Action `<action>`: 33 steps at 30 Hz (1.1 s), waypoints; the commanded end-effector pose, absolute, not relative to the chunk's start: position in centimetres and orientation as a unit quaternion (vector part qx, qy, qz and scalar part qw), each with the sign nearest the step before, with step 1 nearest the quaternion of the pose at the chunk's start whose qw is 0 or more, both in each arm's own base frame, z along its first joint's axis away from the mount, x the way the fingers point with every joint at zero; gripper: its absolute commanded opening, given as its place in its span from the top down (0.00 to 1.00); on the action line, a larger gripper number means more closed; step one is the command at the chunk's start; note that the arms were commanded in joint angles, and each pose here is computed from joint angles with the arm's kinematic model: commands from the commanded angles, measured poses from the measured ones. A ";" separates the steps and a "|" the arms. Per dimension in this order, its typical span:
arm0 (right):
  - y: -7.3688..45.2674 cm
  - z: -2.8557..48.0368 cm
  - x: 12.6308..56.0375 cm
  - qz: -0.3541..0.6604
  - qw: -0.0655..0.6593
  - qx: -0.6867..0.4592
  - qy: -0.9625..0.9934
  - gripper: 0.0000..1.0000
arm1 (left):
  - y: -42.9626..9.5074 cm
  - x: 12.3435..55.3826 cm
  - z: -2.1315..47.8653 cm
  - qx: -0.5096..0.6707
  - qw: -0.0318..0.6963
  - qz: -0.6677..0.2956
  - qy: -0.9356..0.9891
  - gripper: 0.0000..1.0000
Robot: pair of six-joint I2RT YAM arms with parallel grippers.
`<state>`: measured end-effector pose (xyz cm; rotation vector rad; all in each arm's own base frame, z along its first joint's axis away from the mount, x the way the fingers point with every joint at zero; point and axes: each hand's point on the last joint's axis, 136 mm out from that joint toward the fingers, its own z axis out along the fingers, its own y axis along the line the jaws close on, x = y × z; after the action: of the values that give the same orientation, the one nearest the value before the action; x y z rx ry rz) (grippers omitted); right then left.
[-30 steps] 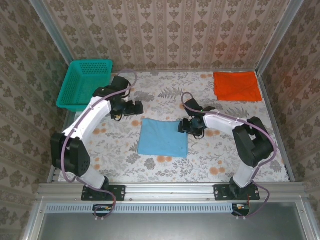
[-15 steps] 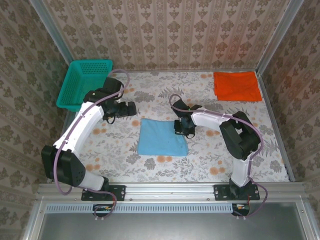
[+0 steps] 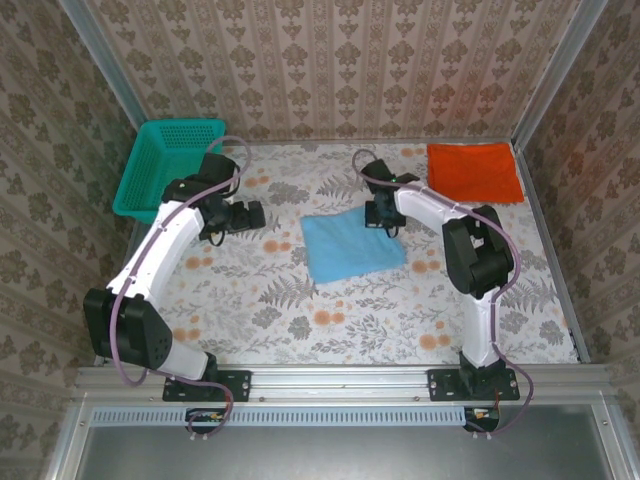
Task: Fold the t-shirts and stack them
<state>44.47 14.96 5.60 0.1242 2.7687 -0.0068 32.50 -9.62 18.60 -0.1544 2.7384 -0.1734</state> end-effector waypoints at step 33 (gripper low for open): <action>0.5 16.0 60.1 -0.101 0.287 0.021 0.952 1.00 | -6.7 32.4 16.9 -0.072 0.152 -0.026 0.985 0.00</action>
<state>60.61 1.31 15.35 0.1058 2.5246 -0.2261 32.43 -7.20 16.74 -0.2271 2.8133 -0.0999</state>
